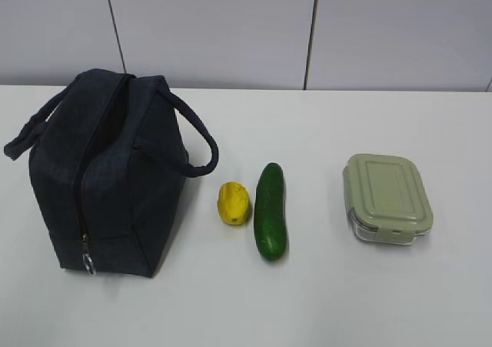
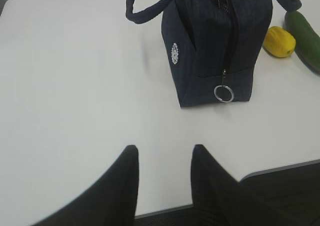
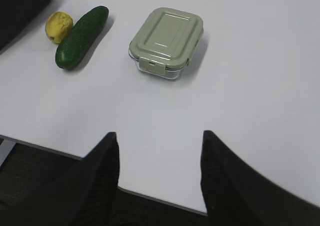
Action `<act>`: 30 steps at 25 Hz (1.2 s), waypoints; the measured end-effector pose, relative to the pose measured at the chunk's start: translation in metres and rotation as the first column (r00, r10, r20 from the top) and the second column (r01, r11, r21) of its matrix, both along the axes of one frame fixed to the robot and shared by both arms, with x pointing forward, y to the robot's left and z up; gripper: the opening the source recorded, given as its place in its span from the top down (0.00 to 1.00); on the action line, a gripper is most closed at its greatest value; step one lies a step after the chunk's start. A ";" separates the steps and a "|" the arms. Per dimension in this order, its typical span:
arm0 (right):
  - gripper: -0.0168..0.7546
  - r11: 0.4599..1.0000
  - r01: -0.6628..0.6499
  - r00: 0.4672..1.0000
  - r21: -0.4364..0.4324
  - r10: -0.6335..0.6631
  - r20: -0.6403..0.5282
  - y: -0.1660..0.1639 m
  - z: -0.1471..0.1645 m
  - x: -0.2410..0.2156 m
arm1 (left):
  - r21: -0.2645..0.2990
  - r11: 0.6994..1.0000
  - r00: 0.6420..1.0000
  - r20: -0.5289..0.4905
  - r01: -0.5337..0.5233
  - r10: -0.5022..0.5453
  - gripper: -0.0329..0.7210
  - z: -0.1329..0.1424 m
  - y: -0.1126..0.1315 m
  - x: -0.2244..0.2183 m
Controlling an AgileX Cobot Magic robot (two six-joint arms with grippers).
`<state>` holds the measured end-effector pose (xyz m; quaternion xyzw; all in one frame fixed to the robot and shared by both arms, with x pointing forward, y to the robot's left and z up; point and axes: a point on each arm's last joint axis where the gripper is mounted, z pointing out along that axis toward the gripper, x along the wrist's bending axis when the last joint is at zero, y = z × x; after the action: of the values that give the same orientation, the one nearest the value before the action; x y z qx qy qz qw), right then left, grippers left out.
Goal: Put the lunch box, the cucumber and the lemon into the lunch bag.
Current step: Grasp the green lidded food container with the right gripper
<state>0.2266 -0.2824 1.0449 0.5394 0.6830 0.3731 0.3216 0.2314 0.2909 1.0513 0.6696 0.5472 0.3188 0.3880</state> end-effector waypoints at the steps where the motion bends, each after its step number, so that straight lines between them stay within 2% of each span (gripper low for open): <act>1: 0.46 1.000 0.000 1.000 0.000 0.000 0.000 0.000 0.000 0.000 | 0.000 1.000 1.000 0.000 0.000 0.000 0.64 0.000 0.000 0.000; 9: 0.46 1.000 0.001 1.000 0.003 -0.001 0.015 0.000 0.001 0.001 | 0.000 1.000 1.000 0.000 0.000 0.000 0.64 0.000 0.000 0.000; 12: 0.46 0.999 -0.017 1.000 0.033 0.016 0.026 0.003 0.003 0.001 | 0.000 1.000 1.000 0.000 0.000 0.000 0.64 0.000 0.000 0.000; 23: 0.46 0.946 -0.127 0.989 0.300 0.144 -0.035 0.023 0.016 0.025 | 0.000 1.000 1.000 0.000 0.000 0.000 0.64 0.000 0.000 0.000; 30: 0.46 0.926 -0.139 0.977 0.351 0.186 -0.104 0.027 0.019 0.050 | 0.000 1.000 1.000 0.000 0.000 0.000 0.64 0.000 0.000 0.000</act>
<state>0.2768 -0.2551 1.0639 0.5523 0.6705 0.4738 0.1443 0.2314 0.2909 1.0513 0.6696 0.5472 0.3188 0.3880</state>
